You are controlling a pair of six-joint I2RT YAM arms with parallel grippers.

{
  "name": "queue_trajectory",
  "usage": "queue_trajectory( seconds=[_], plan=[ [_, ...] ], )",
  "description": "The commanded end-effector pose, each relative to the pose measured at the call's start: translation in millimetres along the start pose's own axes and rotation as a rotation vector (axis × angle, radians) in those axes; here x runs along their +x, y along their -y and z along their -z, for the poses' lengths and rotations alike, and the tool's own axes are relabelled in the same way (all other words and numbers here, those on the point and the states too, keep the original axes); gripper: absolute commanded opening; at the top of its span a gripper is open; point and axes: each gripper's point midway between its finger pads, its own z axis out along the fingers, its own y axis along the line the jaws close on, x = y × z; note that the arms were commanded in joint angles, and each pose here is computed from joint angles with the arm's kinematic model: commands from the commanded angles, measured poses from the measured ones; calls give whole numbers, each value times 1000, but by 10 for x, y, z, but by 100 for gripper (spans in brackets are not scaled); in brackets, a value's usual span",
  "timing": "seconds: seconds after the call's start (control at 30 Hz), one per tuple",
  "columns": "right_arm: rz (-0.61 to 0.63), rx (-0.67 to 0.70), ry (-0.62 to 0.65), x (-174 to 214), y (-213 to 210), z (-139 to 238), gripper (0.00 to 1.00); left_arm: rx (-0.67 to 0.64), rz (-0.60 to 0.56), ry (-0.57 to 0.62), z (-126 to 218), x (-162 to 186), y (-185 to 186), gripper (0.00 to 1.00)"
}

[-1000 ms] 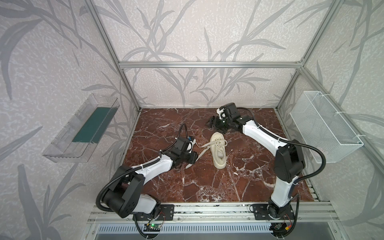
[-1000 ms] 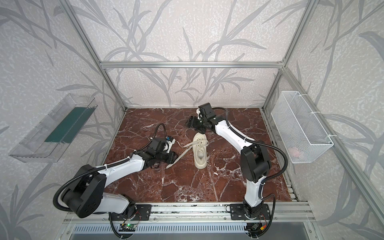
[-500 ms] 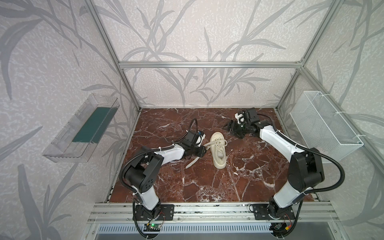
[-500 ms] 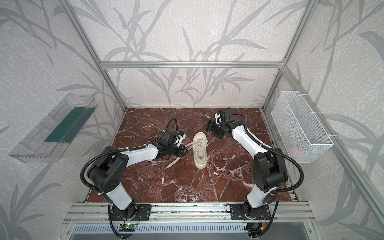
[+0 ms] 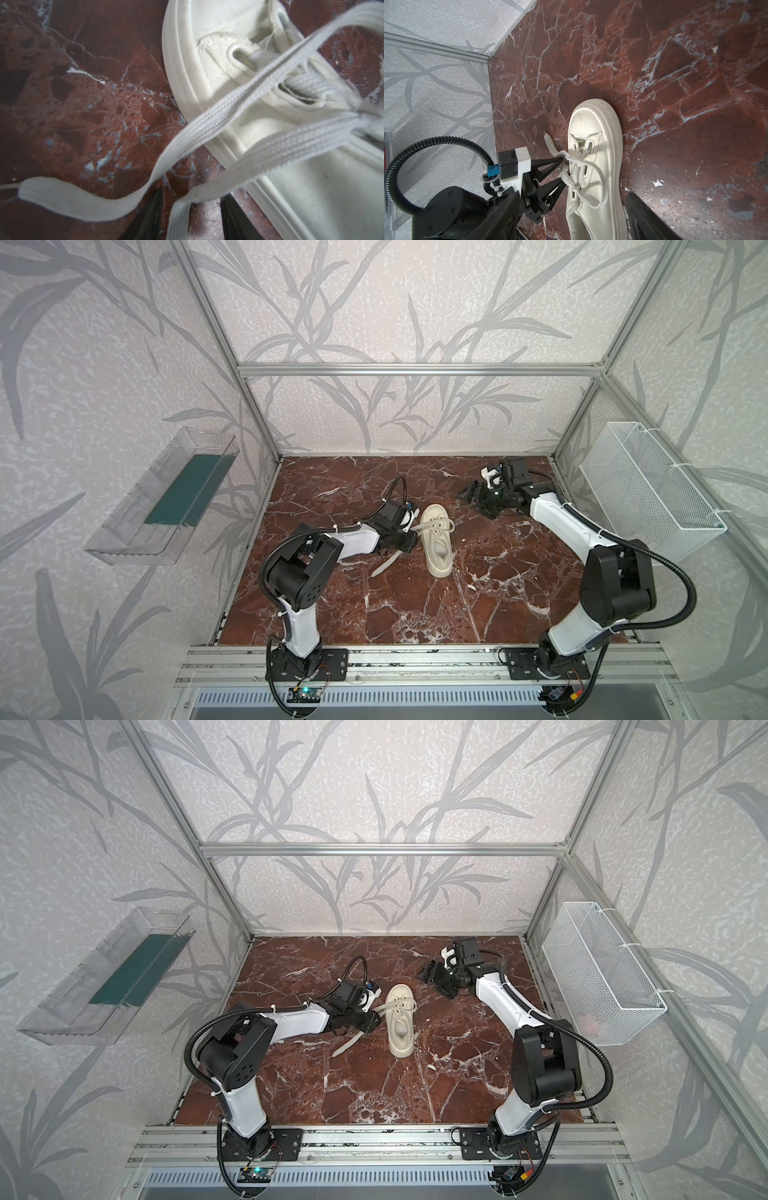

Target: Tie the shoes

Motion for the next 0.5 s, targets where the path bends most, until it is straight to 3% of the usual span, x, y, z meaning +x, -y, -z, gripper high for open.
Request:
queue_trajectory(
  seconds=[0.0, 0.17, 0.23, 0.37, 0.47],
  plan=[
    [26, -29, 10, 22, -80, 135, 80, -41, -72, -6, -43, -25, -13, 48],
    [16, -25, 12, 22, -58, 176, 79, -68, -117, -32, -130, 58, 4, 43],
    [14, -22, 12, 27, -44, 190, 79, -78, -123, -42, -138, 77, 0, 34],
    [33, -17, 9, 53, 7, 208, 79, -93, -121, -49, -71, 67, -8, 6],
    [27, -12, -1, 111, 73, 194, 79, -87, -121, -20, 53, -7, 31, 0]
  ],
)
